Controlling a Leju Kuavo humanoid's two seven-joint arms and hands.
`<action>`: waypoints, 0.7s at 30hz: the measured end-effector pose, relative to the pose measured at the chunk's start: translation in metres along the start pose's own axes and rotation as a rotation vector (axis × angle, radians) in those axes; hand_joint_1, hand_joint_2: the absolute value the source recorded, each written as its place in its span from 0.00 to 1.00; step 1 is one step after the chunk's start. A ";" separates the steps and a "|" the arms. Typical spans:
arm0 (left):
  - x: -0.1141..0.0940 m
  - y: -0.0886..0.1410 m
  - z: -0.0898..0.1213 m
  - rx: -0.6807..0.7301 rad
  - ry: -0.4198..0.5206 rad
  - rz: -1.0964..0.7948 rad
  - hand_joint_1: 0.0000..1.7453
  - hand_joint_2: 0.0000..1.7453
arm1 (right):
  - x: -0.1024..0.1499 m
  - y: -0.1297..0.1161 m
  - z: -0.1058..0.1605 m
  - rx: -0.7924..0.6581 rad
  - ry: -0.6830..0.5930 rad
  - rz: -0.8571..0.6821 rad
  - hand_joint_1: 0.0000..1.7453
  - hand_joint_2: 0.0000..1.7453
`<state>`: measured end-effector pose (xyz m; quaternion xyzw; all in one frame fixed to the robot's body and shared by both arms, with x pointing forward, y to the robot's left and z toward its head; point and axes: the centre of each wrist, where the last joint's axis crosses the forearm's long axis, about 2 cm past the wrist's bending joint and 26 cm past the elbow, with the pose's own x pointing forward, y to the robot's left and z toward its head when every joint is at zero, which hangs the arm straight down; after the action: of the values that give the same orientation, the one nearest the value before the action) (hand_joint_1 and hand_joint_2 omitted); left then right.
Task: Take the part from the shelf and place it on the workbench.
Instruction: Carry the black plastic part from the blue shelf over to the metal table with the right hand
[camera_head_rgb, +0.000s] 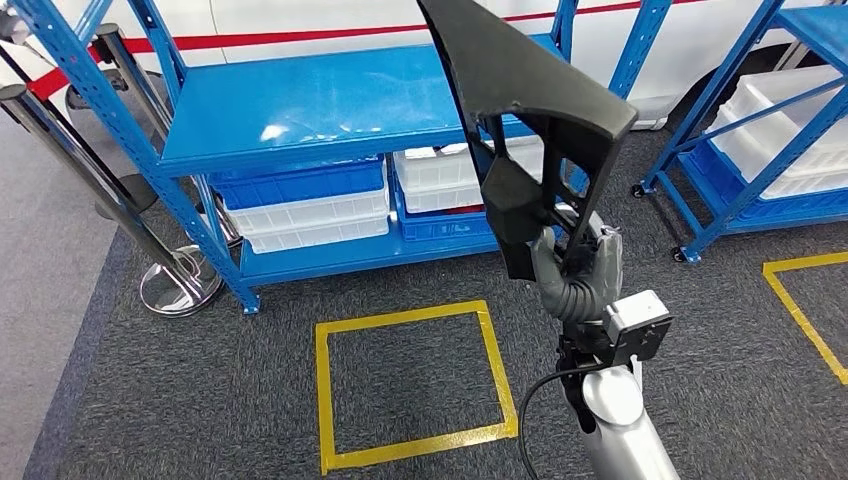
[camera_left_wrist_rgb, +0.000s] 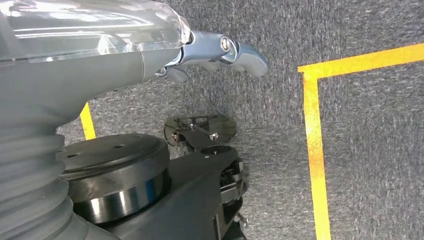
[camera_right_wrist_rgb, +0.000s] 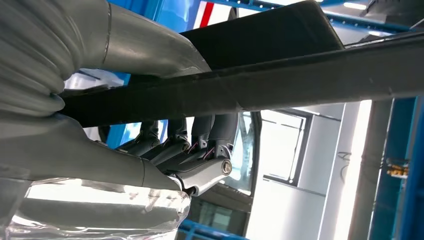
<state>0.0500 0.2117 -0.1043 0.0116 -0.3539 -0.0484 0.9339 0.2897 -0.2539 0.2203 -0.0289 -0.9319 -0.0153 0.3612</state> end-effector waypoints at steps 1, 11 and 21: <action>0.000 0.000 0.000 0.000 0.000 0.000 0.00 1.00 | 0.000 0.000 0.000 0.001 0.000 0.000 1.00 1.00; -0.001 0.000 0.001 0.000 -0.005 -0.004 0.00 1.00 | -0.005 0.001 0.001 0.008 0.019 -0.004 1.00 1.00; -0.001 -0.001 0.001 -0.019 -0.006 -0.010 0.00 1.00 | -0.005 0.001 0.001 -0.028 0.026 0.017 1.00 1.00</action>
<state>0.0487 0.2110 -0.1044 0.0041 -0.3564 -0.0564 0.9326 0.2923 -0.2532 0.2162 -0.0416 -0.9266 -0.0256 0.3730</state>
